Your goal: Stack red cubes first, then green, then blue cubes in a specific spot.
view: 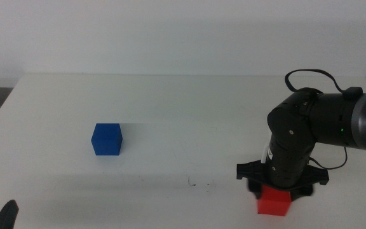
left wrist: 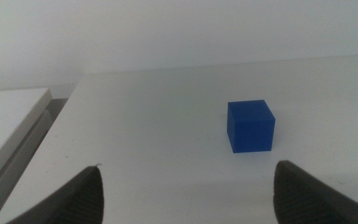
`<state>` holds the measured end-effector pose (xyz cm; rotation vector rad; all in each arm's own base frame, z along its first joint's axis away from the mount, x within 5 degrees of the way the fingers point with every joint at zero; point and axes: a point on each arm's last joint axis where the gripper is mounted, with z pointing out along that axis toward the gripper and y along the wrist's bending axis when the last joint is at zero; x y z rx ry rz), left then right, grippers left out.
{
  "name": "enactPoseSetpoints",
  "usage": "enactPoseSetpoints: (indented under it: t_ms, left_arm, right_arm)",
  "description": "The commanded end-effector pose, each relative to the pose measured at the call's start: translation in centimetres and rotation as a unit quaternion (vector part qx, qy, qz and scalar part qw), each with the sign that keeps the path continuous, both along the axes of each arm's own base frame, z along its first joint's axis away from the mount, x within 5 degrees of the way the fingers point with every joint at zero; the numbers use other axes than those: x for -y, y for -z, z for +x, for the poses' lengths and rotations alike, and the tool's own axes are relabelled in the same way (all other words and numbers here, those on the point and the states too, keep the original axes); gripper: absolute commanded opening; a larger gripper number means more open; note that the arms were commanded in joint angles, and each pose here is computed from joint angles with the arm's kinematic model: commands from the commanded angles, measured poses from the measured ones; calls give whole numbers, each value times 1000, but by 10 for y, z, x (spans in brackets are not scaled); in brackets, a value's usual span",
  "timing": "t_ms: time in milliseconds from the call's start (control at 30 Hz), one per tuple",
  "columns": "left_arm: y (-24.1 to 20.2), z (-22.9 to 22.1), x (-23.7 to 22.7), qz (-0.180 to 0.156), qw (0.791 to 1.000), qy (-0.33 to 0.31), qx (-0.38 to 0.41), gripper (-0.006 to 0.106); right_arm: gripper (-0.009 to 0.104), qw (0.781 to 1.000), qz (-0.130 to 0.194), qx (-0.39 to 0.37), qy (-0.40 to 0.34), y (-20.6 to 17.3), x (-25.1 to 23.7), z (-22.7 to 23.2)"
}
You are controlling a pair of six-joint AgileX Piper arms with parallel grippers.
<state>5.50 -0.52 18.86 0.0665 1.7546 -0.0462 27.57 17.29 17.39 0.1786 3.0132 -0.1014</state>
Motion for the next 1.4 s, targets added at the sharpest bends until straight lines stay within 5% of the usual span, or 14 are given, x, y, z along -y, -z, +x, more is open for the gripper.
enactPoseSetpoints:
  t_ms: [0,67,100,267,467,733,1367]
  left_arm:
    - [-1,0,0,-2,1000,-1,8,94]
    - [-1,0,0,-2,1000,-1,8,94]
    - [-1,0,0,-2,1000,-1,8,94]
    - [-2,0,0,-2,1000,-1,9,94]
    - [-2,0,0,-2,1000,-1,9,94]
    - [-2,0,0,-2,1000,-1,9,94]
    - [-2,0,0,-2,1000,-1,9,94]
  right_arm:
    - [35,1000,-6,8,-9,-2,0,1]
    - [4,1000,-8,6,-4,-2,1,0]
    - [-2,1000,-11,3,-1,-2,1,0]
    - [0,1000,-23,7,-18,-32,-15,5]
    - [0,997,0,64,-53,-65,-69,32]
    - [0,996,-7,36,-75,-37,-120,45]
    - [0,994,-12,52,-94,-1,-134,52]
